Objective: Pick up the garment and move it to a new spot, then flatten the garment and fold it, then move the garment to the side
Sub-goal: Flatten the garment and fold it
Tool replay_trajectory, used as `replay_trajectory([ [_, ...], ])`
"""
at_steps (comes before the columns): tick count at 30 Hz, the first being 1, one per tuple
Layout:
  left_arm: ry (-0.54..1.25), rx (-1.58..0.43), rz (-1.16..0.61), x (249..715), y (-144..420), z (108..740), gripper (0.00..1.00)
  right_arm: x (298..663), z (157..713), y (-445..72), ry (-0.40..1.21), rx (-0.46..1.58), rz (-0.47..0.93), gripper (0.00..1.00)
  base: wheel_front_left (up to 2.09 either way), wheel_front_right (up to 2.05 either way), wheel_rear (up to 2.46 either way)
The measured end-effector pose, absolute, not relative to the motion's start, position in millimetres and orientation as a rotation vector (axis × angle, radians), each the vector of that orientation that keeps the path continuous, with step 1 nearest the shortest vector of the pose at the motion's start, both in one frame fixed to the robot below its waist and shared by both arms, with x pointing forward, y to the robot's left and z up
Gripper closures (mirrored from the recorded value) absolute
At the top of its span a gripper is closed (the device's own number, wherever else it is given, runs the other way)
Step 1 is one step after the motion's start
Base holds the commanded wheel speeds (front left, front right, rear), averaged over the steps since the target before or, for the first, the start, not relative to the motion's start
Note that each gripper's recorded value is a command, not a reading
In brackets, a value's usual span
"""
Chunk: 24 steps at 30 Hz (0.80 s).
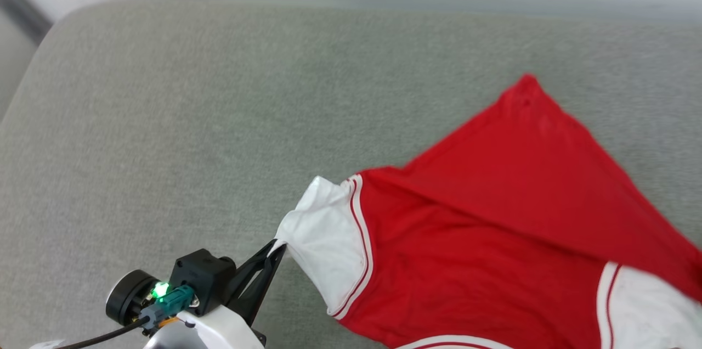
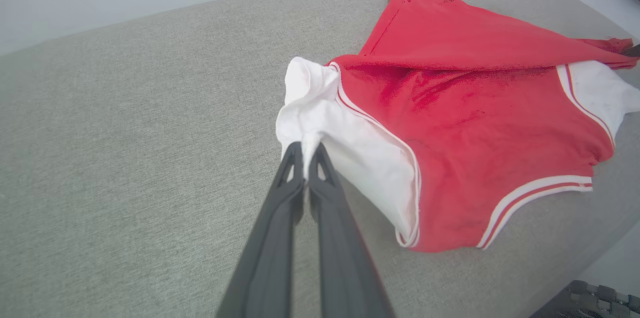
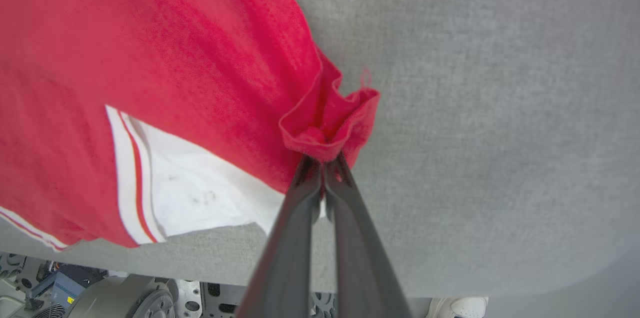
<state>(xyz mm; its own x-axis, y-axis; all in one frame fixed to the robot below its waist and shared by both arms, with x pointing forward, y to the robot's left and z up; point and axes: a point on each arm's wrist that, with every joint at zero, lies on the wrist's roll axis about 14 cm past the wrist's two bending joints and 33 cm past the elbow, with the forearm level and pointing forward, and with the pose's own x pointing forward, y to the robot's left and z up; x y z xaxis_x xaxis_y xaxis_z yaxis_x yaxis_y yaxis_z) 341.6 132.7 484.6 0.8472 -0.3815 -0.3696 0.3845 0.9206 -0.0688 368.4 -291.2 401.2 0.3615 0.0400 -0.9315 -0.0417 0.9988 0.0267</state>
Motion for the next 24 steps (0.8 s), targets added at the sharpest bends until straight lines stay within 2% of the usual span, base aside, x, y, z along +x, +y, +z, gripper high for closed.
replay_trajectory([
  [9,0.339,-0.041,-0.407,337,122,493,1.00,293,398,-292,1.216,0.081,0.002,1.00,0.00,0.00,0.00],
  [15,0.332,-0.047,-0.398,338,123,493,1.00,282,396,-286,1.219,0.103,0.004,1.00,0.00,0.00,0.00],
  [16,0.332,-0.047,-0.396,339,124,493,1.00,284,398,-284,1.207,0.103,0.010,0.17,0.00,0.00,0.00],
  [17,0.331,-0.048,-0.395,339,124,493,1.00,288,401,-283,1.194,0.101,0.016,0.00,0.00,0.00,0.00],
  [24,0.324,-0.049,-0.393,340,126,496,1.00,336,440,-268,1.072,0.051,0.100,0.00,0.00,0.00,0.00],
])
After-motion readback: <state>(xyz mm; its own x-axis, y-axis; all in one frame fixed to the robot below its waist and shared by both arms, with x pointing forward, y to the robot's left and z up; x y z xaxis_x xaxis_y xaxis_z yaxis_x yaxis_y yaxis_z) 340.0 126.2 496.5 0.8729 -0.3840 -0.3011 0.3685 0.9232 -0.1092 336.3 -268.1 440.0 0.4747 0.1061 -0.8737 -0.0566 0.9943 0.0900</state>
